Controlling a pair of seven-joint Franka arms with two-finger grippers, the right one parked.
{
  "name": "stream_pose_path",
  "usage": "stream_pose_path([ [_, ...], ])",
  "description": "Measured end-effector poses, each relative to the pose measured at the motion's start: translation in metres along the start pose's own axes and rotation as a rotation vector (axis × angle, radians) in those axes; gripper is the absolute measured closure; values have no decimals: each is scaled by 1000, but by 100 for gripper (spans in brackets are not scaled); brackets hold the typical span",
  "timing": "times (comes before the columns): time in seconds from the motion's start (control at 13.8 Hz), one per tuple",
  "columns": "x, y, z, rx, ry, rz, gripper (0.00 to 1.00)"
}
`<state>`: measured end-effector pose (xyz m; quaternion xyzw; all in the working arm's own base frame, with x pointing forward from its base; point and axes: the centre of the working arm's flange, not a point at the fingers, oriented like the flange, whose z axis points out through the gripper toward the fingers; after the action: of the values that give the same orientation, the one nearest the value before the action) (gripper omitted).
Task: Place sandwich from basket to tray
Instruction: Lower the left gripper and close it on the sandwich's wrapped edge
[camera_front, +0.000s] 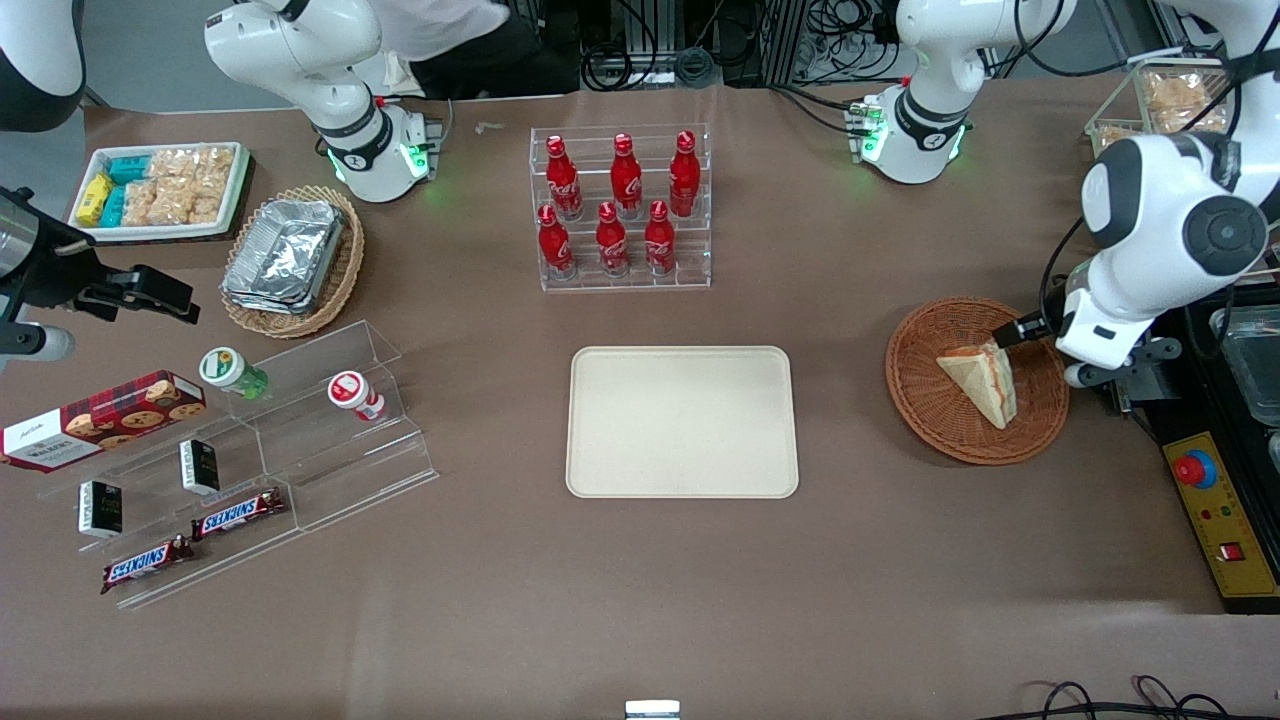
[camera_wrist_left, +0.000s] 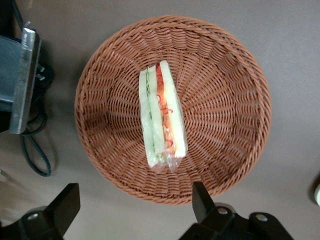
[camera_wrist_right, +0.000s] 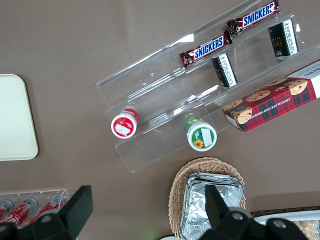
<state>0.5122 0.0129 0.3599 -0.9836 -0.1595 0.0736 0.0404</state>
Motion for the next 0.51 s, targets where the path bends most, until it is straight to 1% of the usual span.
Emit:
stream_pose_path([
  [0.22, 11, 7, 24, -8, 7, -48, 0],
  [0.29, 14, 9, 33, -8, 1, -59, 0],
  [0.51, 18, 11, 59, 0, -34, -86, 0],
])
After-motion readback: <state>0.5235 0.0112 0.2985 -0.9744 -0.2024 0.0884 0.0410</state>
